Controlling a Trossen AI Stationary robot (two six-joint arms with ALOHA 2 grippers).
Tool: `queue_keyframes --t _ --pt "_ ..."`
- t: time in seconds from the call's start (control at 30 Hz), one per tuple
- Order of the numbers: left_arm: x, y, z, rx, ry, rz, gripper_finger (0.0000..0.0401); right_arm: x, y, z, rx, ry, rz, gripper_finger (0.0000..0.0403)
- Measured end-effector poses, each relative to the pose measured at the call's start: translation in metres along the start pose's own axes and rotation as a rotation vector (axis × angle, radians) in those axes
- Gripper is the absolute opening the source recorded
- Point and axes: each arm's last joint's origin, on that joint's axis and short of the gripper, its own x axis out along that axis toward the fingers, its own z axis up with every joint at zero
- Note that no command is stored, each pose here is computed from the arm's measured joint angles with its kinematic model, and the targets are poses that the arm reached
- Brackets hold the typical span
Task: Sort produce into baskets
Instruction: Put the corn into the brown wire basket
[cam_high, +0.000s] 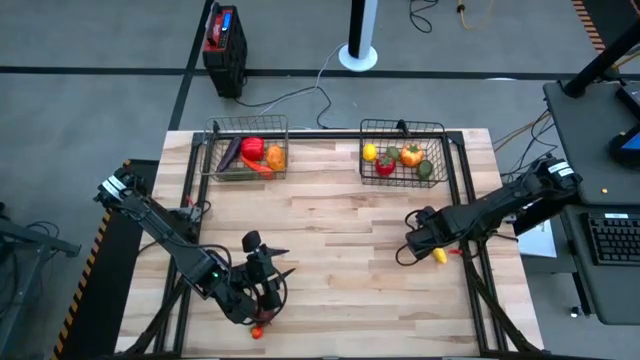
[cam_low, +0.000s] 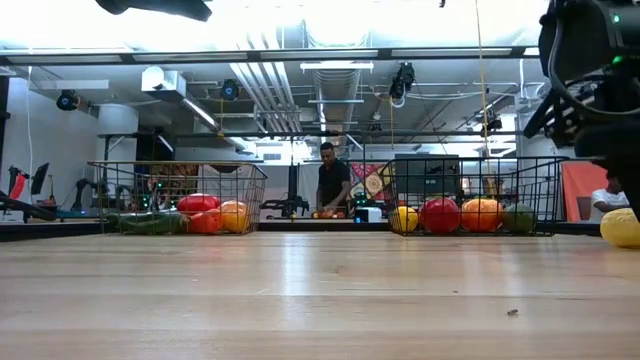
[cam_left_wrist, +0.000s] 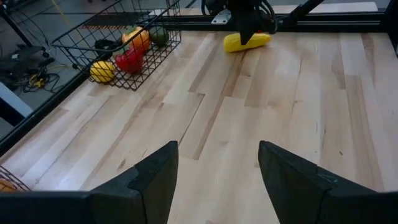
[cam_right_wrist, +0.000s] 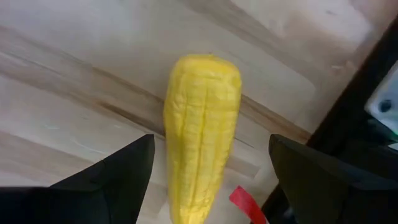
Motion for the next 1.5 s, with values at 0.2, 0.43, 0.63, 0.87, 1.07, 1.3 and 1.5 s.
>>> queue_keyframes --t 0.2,0.43,0.63,0.87,1.07,1.3,1.5 --pt "0.000 0.000 0.000 0.000 0.000 0.000 0.0205 0.018 0.003 -0.001 -0.008 0.018 0.084 0.0290" --pt "0.000 0.000 0.000 0.000 0.000 0.000 0.0205 0.023 0.003 -0.002 -0.015 0.020 0.099 0.0245" --pt "0.000 -0.001 -0.001 0.014 0.020 -0.024 0.0205 0.023 0.003 -0.001 -0.021 0.019 0.101 0.0167" --pt "0.001 -0.002 -0.002 0.055 0.036 -0.054 0.0205 0.016 0.015 0.002 -0.053 -0.037 0.208 0.0131" --pt "0.003 -0.005 -0.003 0.099 -0.004 -0.078 0.0205 -0.003 0.051 0.014 -0.174 -0.293 0.568 0.0150" --pt "0.017 -0.006 -0.017 0.122 -0.089 -0.140 0.0205 -0.033 0.075 0.024 -0.325 -0.694 0.808 0.0144" --pt "0.044 0.008 -0.026 0.015 -0.143 -0.289 0.0203 -0.046 0.081 0.026 -0.425 -0.895 0.836 0.0146"
